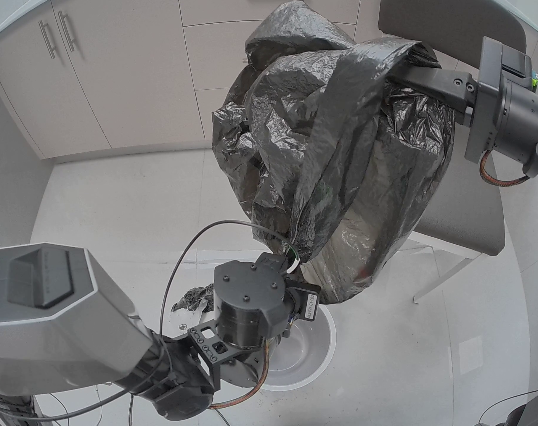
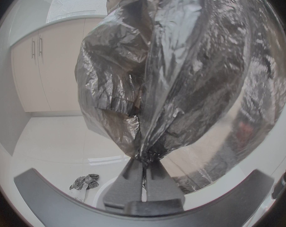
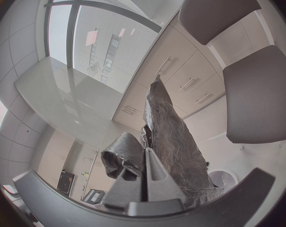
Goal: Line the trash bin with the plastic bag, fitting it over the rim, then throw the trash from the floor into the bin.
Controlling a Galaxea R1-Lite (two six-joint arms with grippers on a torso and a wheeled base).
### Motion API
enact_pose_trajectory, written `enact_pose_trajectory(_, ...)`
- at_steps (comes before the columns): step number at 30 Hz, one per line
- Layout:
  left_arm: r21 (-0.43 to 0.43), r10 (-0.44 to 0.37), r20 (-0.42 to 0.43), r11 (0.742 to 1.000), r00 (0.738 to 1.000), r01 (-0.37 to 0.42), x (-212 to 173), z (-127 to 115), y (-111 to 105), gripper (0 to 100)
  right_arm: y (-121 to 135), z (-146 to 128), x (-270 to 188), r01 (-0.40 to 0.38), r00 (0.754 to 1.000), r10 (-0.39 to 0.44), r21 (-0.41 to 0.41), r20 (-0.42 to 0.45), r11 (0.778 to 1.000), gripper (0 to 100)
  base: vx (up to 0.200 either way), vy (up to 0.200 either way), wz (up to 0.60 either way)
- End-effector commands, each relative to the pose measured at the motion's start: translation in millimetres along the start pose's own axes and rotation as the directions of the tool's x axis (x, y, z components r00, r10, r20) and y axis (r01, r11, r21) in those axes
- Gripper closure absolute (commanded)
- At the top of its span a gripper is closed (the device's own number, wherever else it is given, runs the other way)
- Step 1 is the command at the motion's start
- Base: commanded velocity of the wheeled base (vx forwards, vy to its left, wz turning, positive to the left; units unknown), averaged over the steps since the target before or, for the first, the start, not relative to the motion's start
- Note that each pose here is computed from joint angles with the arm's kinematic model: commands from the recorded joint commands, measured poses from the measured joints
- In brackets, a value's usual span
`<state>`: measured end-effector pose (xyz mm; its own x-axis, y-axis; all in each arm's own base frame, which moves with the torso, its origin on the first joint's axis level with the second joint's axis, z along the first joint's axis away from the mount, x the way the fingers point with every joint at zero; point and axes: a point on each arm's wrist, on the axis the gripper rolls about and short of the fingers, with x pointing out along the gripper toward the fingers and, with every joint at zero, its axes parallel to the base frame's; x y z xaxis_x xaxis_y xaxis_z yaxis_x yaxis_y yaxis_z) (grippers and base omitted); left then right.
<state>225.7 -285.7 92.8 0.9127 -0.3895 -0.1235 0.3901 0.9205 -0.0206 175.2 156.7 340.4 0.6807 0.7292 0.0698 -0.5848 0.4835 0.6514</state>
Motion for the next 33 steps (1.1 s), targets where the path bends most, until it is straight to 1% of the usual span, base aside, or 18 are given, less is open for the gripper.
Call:
enact_pose_trajectory(1,-0.017,-0.047,0.027,0.999,0.999,0.047,-33,19,2,100,-6,-3,4,0.023,1.000,-0.023,0.000,-0.012,1.000,100,0.000,0.000,0.00)
enact_pose_trajectory(5,-0.039,-0.076,0.055,0.996,0.996,0.079,-57,33,7,100,-15,-4,7,0.057,0.998,-0.058,-0.002,-0.016,0.998,100,0.000,0.000,0.00)
enact_pose_trajectory(8,-0.089,-0.084,0.088,0.992,0.993,0.092,-71,46,13,100,-21,-9,7,0.080,0.996,-0.080,0.000,-0.033,0.997,100,0.000,0.000,0.00)
enact_pose_trajectory(9,-0.089,-0.084,0.088,0.992,0.993,0.092,-71,46,13,100,-21,-9,7,0.080,0.996,-0.080,0.000,-0.033,0.997,100,0.000,0.000,0.00)
enact_pose_trajectory(10,-0.113,-0.085,0.101,0.989,0.991,0.096,-77,52,17,100,-27,-13,7,0.099,0.994,-0.099,0.001,-0.045,0.995,100,0.000,0.000,0.00)
enact_pose_trajectory(12,-0.134,-0.082,0.111,0.986,0.990,0.097,-83,55,21,100,-32,-18,6,0.116,0.991,-0.115,0.003,-0.063,0.993,100,0.000,0.000,0.00)
enact_pose_trajectory(14,-0.148,-0.080,0.109,0.984,0.991,0.096,-84,55,24,100,-34,-21,5,0.125,0.990,-0.124,0.004,-0.071,0.992,100,0.000,0.000,0.00)
enact_pose_trajectory(17,-0.205,-0.080,0.091,0.974,0.993,0.097,-88,51,32,100,-39,-24,1,0.142,0.987,-0.141,0.005,-0.079,0.990,100,0.000,0.000,0.00)
enact_pose_trajectory(21,-0.253,-0.083,0.062,0.963,0.995,0.096,-88,45,43,100,-39,-22,-7,0.147,0.987,-0.146,0.005,-0.068,0.989,100,0.000,0.000,0.00)
enact_pose_trajectory(25,-0.278,-0.056,0.044,0.958,0.997,0.066,-85,43,50,100,-38,-20,-14,0.169,0.982,-0.168,0.006,-0.083,0.986,100,0.000,0.000,0.00)
enact_pose_trajectory(26,-0.291,-0.035,0.028,0.956,0.999,0.042,-82,43,55,100,-36,-19,-19,0.188,0.977,-0.187,0.007,-0.103,0.982,100,0.000,0.000,0.00)
enact_pose_trajectory(27,-0.291,-0.035,0.028,0.956,0.999,0.042,-82,43,55,100,-36,-19,-19,0.188,0.977,-0.187,0.007,-0.103,0.982,100,0.000,0.000,0.00)
enact_pose_trajectory(28,-0.312,-0.026,0.007,0.950,1.000,0.027,-80,43,58,100,-34,-18,-22,0.198,0.974,-0.196,0.009,-0.114,0.980,100,0.000,0.000,0.00)
enact_pose_trajectory(31,-0.372,-0.045,-0.024,0.928,0.999,0.033,-78,46,58,100,-31,-15,-26,0.213,0.970,-0.210,0.010,-0.126,0.977,100,0.000,0.000,0.00)
enact_pose_trajectory(32,-0.380,-0.050,-0.030,0.924,0.998,0.035,-78,47,57,100,-31,-14,-26,0.216,0.968,-0.213,0.010,-0.131,0.976,100,0.000,0.000,0.00)
enact_pose_trajectory(33,-0.412,-0.077,-0.054,0.910,0.996,0.048,-79,49,57,100,-30,-13,-27,0.228,0.964,-0.224,0.012,-0.143,0.974,100,0.000,0.000,0.00)
